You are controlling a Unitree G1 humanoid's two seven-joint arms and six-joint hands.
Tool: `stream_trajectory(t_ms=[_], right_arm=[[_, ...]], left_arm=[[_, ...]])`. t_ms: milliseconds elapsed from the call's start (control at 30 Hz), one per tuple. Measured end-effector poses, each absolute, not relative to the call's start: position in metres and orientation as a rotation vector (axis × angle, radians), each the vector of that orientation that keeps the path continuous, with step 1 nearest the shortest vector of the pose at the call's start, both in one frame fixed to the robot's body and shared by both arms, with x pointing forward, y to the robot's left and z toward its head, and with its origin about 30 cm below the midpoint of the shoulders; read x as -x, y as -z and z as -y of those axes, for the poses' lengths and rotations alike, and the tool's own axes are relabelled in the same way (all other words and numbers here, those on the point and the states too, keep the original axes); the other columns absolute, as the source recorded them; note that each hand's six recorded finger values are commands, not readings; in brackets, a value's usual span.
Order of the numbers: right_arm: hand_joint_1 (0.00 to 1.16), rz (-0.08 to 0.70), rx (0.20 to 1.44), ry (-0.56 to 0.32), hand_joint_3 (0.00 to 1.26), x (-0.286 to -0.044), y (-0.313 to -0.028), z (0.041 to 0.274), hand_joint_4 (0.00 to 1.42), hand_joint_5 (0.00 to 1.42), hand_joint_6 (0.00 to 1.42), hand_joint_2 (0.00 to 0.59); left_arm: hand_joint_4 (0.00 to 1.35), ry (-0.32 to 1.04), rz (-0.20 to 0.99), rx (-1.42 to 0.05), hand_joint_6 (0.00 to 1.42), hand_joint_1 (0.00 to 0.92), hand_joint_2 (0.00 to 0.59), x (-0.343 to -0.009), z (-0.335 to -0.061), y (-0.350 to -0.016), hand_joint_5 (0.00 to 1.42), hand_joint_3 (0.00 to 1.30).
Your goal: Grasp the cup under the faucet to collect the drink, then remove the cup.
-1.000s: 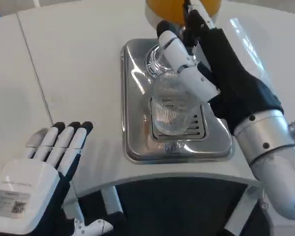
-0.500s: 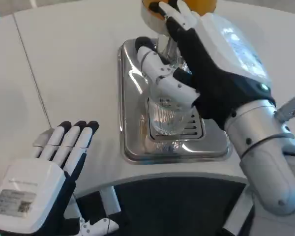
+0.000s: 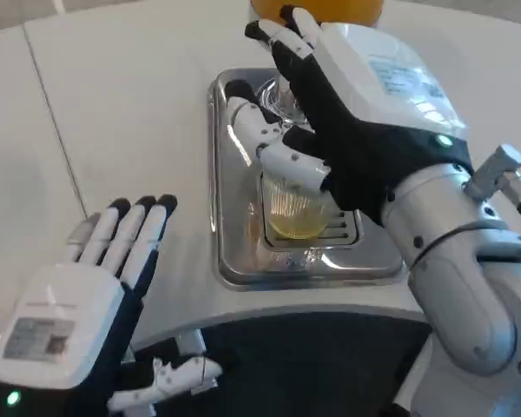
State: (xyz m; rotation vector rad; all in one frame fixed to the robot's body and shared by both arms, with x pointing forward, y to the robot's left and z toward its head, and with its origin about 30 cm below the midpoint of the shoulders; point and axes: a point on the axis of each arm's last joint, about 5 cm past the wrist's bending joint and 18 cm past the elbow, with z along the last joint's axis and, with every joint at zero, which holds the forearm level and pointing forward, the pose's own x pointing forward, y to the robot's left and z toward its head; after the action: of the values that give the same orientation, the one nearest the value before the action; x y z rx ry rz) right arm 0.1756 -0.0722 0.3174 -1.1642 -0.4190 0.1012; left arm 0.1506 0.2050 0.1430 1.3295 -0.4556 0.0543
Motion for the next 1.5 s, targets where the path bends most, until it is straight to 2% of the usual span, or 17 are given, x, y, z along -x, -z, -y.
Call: stream_trajectory(t_ms=[367, 567, 800, 1133, 1267, 1367, 1500], right_arm=[[0.0, 0.415, 1.202, -0.108, 0.12, -0.175, -0.322, 0.073, 0.01, 0.01, 0.0, 0.527], [0.0, 0.416, 1.225, -0.105, 0.12, -0.175, -0.322, 0.074, 0.0, 0.01, 0.0, 0.534], [0.0, 0.419, 1.238, -0.108, 0.12, -0.175, -0.321, 0.074, 0.0, 0.01, 0.0, 0.538], [0.0, 0.414, 1.232, -0.107, 0.12, -0.176, -0.322, 0.077, 0.0, 0.01, 0.0, 0.536], [0.0, 0.416, 1.213, -0.105, 0.11, -0.177, -0.321, 0.08, 0.0, 0.0, 0.0, 0.554], [0.0, 0.416, 1.152, -0.085, 0.09, -0.177, -0.315, 0.084, 0.0, 0.0, 0.0, 0.57], [0.0, 0.44, 1.085, -0.031, 0.05, -0.175, -0.307, 0.089, 0.0, 0.0, 0.0, 0.571]], left_arm=[[0.0, -0.095, 0.49, -1.305, 0.06, 0.003, 0.042, -0.174, -0.199, -0.146, 0.0, 0.0], [0.0, -0.093, 0.476, -1.296, 0.06, 0.024, 0.042, -0.181, -0.194, -0.143, 0.0, 0.0], [0.0, -0.114, 0.49, -1.258, 0.07, 0.091, 0.043, -0.193, -0.187, -0.145, 0.0, 0.0], [0.0, -0.095, 0.507, -1.205, 0.07, 0.097, 0.043, -0.203, -0.179, -0.146, 0.0, 0.0], [0.0, -0.091, 0.512, -1.198, 0.08, 0.098, 0.043, -0.205, -0.177, -0.146, 0.01, 0.0], [0.0, -0.082, 0.515, -1.196, 0.08, 0.098, 0.043, -0.208, -0.175, -0.146, 0.01, 0.0], [0.0, -0.077, 0.521, -1.192, 0.08, 0.098, 0.043, -0.211, -0.174, -0.147, 0.01, 0.0]])
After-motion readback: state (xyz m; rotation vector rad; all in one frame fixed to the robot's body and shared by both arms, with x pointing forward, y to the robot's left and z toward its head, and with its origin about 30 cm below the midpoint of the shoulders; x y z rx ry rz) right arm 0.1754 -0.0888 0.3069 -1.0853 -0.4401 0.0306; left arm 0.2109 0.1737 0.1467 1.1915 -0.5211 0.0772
